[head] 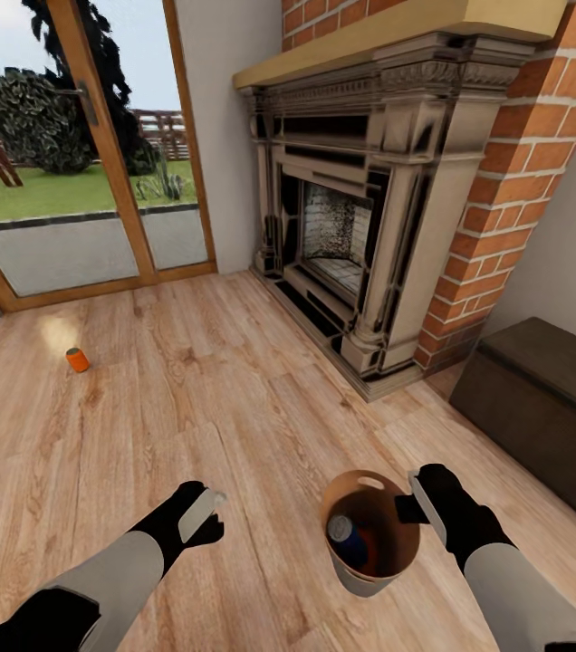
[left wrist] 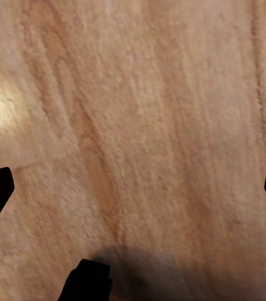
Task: Put the three can of soda from the living room inside the tash can in the kitchen.
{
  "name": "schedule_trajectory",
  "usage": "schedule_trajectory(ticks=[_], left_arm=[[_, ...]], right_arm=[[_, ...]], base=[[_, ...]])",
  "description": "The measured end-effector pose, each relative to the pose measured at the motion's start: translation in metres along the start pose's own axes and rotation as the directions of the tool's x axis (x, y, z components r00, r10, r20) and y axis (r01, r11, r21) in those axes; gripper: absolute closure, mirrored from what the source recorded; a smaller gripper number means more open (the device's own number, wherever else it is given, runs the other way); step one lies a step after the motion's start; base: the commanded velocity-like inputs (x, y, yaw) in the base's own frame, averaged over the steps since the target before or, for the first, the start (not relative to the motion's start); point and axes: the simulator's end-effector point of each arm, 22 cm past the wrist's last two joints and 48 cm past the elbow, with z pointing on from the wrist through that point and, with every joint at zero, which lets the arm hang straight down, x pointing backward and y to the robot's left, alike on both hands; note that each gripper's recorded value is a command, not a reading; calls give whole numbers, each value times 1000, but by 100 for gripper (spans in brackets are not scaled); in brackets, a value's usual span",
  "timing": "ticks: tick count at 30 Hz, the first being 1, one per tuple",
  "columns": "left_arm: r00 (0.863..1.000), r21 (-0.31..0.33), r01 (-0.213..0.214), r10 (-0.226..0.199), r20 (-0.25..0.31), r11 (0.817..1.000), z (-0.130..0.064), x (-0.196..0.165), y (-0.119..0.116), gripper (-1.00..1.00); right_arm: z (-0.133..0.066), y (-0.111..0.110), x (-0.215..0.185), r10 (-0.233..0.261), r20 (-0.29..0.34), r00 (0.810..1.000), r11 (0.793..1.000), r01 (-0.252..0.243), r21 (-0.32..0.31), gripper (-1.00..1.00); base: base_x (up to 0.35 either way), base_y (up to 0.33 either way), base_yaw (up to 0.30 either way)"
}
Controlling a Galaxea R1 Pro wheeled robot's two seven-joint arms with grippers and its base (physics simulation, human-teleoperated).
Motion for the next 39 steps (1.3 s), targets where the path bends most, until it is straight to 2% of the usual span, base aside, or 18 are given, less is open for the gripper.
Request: schedule_trajectory(ticks=[4,5,7,9,13,18,22,26,31,39], left_arm=[[1000,27,6,-7,11,1000,1,-2,-5,-100],[1000,39,9,-9,16,999,1,-3,-8,-100],[1000,47,12,-13,23,999,1,-4,-9,-100],[999,54,16,-18,32,998,1,-6,-11,-100],[999,59,18,-21,40,998,1,-8,-12,-100],[999,60,18,-21,42,998,1,-8,-12,-100],[999,62,20,-23,46,998,1,-9,-13,-100],[996,65,32,-37,79,997,-1,-17,-14,-100],[993,95,43,-53,110,995,-1,-24,-20,-100],[989,123,53,-69,132,991,1,-27,-25,-100]], right_arm=[[0,4,1,-14,0,1000,1000,14,-17,100],[0,9,0,-19,3,1000,999,19,-41,100],[-1,21,-1,3,6,1000,995,-2,-98,100],[-2,27,-1,5,9,1000,992,-4,-123,100],[0,23,0,-19,10,1000,994,20,-105,100],[1,27,2,-9,4,1000,993,9,-122,100],[2,21,5,-20,1,1000,995,20,-102,100],[7,21,15,-18,-15,1000,995,17,-101,100],[12,18,26,-25,-32,999,996,22,-92,100],[33,17,48,-30,-41,999,996,26,-86,100]], base=[[0,0,0],[0,0,0],[0,0,0],[0,0,0],[0,0,0],[0,0,0],[0,0,0],[0,0,31],[1,1,191],[69,150,258]])
